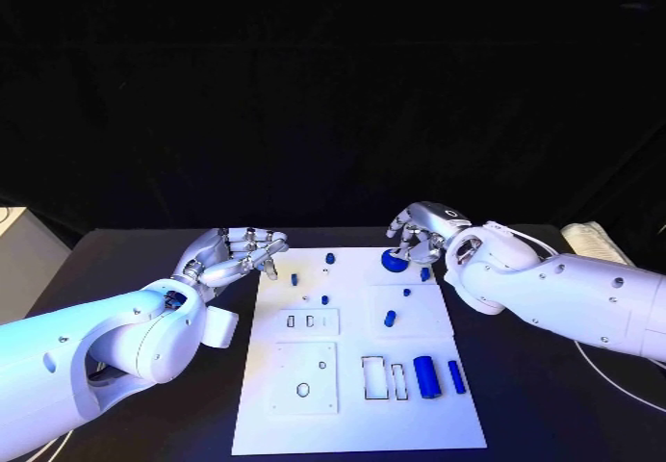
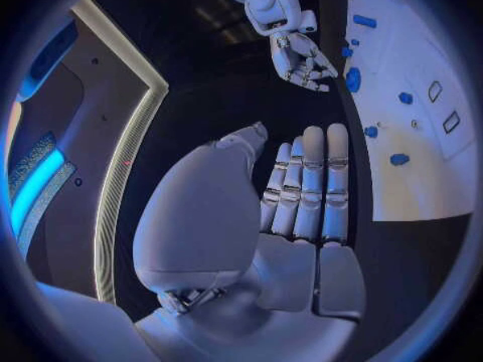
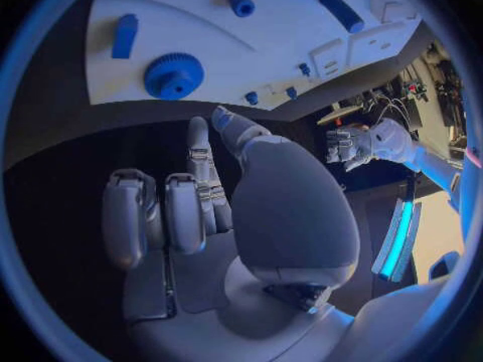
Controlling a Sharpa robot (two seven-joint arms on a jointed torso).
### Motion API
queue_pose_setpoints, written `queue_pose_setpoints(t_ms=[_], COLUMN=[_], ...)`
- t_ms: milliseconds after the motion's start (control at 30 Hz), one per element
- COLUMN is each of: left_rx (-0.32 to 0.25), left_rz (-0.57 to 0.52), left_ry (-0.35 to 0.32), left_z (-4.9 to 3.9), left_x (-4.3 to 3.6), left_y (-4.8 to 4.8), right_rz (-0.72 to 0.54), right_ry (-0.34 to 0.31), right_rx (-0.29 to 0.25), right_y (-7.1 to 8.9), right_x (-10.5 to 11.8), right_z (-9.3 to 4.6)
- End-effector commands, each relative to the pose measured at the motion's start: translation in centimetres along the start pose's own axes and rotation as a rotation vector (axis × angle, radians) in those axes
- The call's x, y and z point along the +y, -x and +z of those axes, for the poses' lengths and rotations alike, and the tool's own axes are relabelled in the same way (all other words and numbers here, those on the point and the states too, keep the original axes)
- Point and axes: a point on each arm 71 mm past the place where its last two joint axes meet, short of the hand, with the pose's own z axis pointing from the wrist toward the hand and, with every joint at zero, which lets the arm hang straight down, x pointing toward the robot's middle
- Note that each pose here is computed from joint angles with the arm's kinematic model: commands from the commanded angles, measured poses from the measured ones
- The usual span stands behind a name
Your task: Assemble the parts on the task board
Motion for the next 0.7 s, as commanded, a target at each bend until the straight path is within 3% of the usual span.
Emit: queue_pose_setpoints(t_ms=[33,333,700], left_rx=[0.019,0.029,0.033], left_rz=[-0.013,-0.02,-0.021], left_ry=[-0.003,-0.001,0.001], left_z=[0.08,0.2,0.3], left_x=[-0.08,-0.01,0.05], left_y=[-0.2,-0.32,-0.38], right_rz=[0.117,0.149,0.146], right_ry=[-0.087,-0.164,-0.186], right_rx=[0.097,0.137,0.155], right_y=[-0.3,-0.5,-2.0], right_x=[-1.4,-3.3,-2.6], right_z=[-0.3,-0.1,1.1])
